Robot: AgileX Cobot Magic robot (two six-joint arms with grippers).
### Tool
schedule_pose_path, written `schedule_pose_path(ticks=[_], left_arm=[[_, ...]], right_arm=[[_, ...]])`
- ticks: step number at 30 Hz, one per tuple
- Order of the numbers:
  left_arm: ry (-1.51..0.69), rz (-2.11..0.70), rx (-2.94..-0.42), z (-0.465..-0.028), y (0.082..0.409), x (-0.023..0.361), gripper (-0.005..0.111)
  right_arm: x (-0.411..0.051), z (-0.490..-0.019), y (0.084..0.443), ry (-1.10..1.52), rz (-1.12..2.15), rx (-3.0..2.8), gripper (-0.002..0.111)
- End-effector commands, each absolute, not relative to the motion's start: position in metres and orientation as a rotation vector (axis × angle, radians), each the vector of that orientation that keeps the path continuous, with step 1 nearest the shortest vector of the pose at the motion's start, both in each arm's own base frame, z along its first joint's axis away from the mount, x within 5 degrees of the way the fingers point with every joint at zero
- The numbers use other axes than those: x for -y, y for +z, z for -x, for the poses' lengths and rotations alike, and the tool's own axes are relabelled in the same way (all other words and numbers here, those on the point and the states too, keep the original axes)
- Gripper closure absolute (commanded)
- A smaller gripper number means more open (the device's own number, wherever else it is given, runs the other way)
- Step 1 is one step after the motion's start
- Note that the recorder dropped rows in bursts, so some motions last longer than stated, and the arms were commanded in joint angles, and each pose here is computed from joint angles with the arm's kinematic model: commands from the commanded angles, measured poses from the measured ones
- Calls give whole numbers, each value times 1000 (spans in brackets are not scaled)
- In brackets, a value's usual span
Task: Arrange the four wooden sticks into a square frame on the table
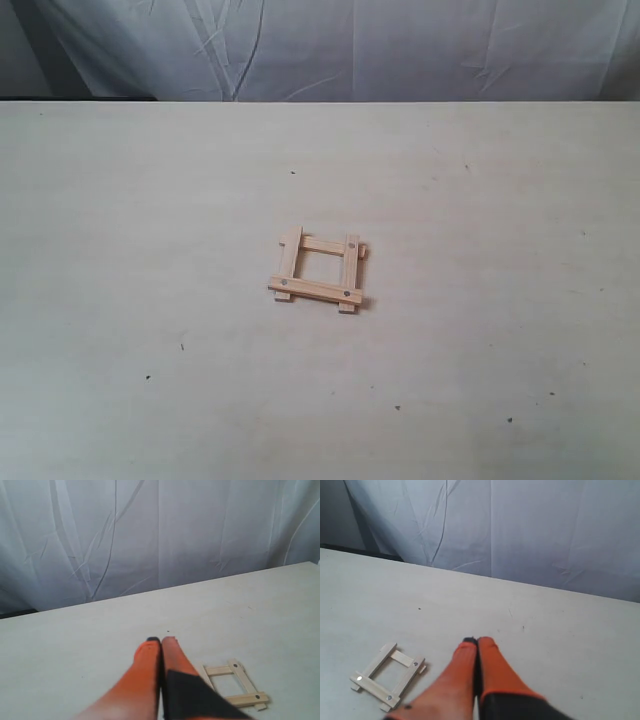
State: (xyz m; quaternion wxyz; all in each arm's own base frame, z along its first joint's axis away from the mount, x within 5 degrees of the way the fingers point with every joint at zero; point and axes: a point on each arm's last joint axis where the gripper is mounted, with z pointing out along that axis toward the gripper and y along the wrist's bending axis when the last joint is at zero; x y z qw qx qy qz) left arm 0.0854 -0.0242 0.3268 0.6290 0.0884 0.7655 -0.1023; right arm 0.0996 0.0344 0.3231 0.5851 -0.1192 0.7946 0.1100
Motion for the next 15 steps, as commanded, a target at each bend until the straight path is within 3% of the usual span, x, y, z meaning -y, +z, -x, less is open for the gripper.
schedule_pose_path(ticks=[1,8,15], left_arm=[[-246,-193,-1721,-81,329,23,107],[-233,-200,-1720,-81,329,23,107],[-224,-204,-1719,-81,329,23,107]], right_arm=[[-33,-98,324,245,279,-1829,108],[-26,-88,315,219,239,-1809,108],[-12,-67,282,142,132,-1790,108]])
